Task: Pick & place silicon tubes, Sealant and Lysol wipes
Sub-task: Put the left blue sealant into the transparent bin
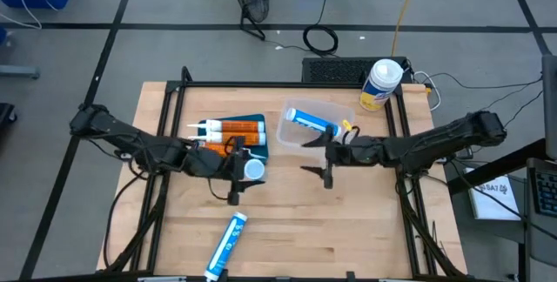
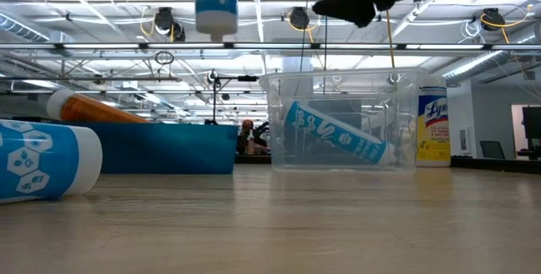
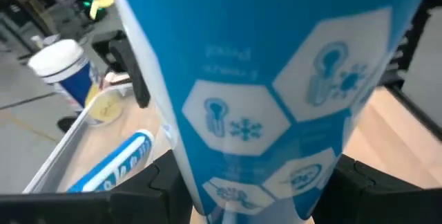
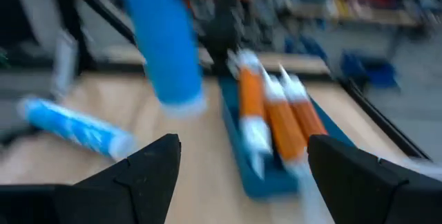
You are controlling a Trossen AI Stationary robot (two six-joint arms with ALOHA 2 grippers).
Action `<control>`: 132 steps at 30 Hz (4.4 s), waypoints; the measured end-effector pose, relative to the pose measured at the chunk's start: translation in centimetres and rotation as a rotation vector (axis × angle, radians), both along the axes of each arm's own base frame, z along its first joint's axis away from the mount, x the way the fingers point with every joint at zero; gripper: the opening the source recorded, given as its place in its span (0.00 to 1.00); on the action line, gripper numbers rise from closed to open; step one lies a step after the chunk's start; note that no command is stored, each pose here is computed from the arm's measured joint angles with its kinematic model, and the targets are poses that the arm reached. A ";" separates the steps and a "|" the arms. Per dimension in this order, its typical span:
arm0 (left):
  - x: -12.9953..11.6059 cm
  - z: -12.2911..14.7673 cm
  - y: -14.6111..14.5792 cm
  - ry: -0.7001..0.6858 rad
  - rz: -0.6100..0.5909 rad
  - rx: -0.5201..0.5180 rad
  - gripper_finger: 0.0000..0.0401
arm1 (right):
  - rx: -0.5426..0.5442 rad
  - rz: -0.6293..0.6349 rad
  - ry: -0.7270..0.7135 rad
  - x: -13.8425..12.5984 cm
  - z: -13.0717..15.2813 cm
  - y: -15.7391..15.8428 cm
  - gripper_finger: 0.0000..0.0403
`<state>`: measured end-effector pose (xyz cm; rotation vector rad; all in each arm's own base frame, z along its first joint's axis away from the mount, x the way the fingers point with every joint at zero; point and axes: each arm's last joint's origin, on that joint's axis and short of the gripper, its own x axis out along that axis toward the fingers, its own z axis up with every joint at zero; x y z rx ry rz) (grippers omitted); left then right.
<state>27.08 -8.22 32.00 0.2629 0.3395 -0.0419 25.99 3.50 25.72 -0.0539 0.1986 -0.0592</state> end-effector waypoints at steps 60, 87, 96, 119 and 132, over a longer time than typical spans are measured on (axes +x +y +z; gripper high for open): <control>4.7 -0.9 3.9 -0.156 -0.105 -0.188 0.90 | -0.029 0.171 -0.204 6.4 -6.6 2.3 0.50; -9.2 -2.1 7.9 -0.285 0.007 -0.192 0.79 | -0.037 0.180 -0.126 3.3 -3.1 1.8 0.50; -10.5 -5.1 9.7 -0.320 0.081 -0.256 0.83 | -0.038 0.165 -0.125 2.7 -3.1 1.5 0.50; -10.5 -6.0 9.5 -0.300 0.059 -0.268 0.81 | -0.038 0.061 -0.249 0.0 1.8 0.1 0.50; -10.5 -6.0 9.5 -0.300 0.060 -0.268 0.80 | -0.120 -0.243 0.028 3.5 11.6 -3.9 0.50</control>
